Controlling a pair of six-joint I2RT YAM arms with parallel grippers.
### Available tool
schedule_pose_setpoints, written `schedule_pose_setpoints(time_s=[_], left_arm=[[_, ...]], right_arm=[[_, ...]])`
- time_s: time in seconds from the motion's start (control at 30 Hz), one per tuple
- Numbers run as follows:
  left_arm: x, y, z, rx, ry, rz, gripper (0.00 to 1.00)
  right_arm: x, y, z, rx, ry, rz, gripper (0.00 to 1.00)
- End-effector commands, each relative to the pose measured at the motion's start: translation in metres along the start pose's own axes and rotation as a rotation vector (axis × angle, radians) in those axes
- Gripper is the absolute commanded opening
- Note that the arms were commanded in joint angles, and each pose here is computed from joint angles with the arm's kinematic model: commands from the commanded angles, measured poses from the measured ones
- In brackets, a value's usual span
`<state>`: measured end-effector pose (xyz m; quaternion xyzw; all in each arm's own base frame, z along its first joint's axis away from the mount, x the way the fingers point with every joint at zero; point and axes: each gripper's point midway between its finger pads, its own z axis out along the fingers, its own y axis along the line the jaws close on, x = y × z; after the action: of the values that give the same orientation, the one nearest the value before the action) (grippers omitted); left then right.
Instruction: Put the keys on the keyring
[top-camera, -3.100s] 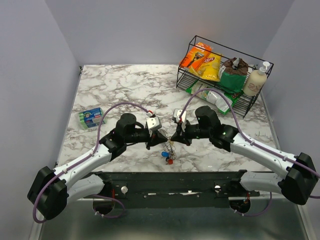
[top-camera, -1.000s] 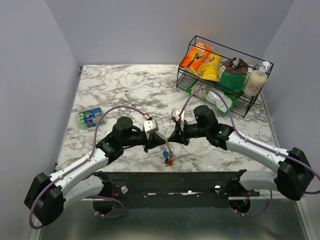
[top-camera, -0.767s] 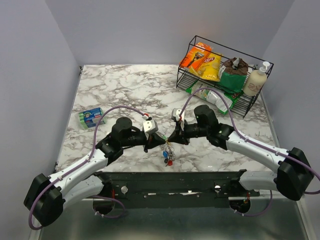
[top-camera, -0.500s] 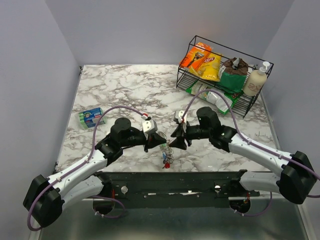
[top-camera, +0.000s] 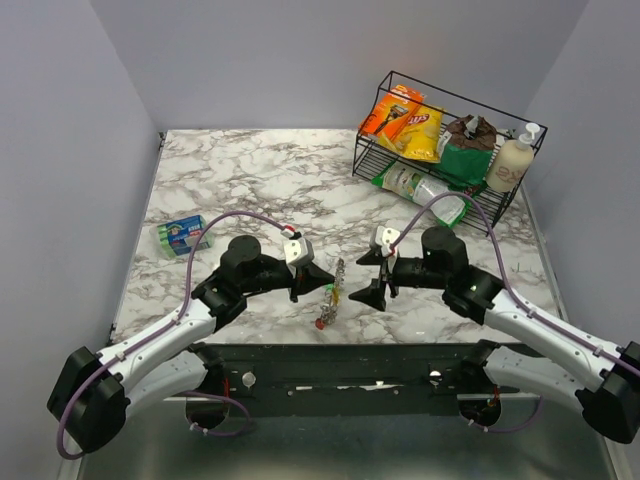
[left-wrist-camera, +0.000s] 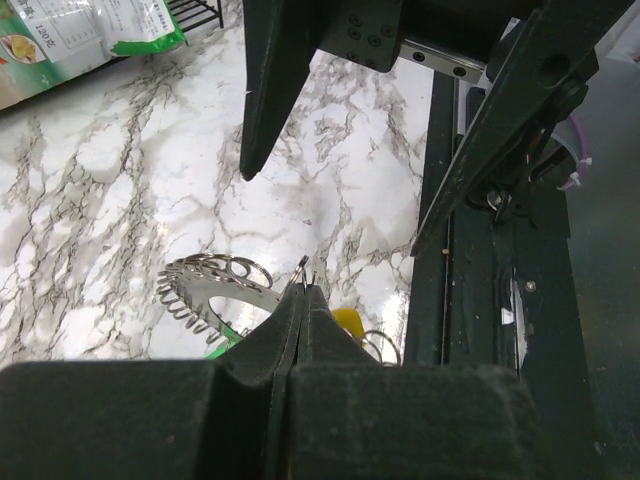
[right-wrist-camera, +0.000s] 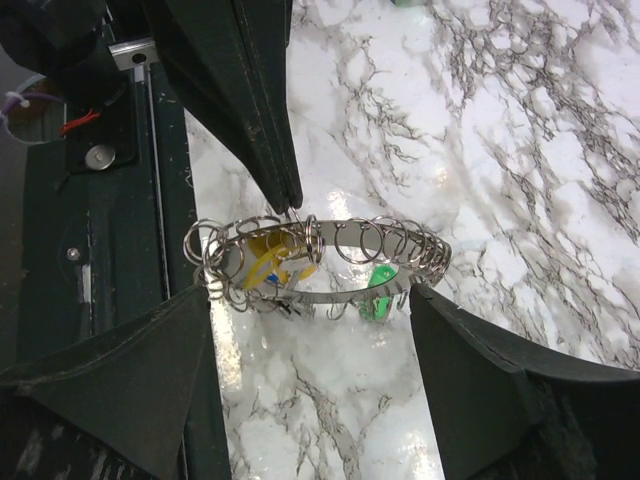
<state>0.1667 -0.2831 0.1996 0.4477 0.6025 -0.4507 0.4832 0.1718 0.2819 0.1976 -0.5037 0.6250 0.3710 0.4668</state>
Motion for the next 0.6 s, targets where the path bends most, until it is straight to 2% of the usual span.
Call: schedule_pose_setpoints(time_s=[0.0,0.2,0.57], left_arm=[[-0.012,-0.005,0.004,0.029,-0.063,0.029,0.00],[-0.002,-0.002,0.006,0.027,-0.055,0.011,0.00],[0.028,0.006,0.013,0.003,-0.025,-0.045,0.00]], right_arm=[[-0.008,-0.003,-0.008,0.046,-0.048,-0.019,0.89],[-0.015,0.007,-0.009,0.000,-0.096,-0.021,0.89],[0.007,0.009,0.009,-0.055,-0.042,0.049,0.88]])
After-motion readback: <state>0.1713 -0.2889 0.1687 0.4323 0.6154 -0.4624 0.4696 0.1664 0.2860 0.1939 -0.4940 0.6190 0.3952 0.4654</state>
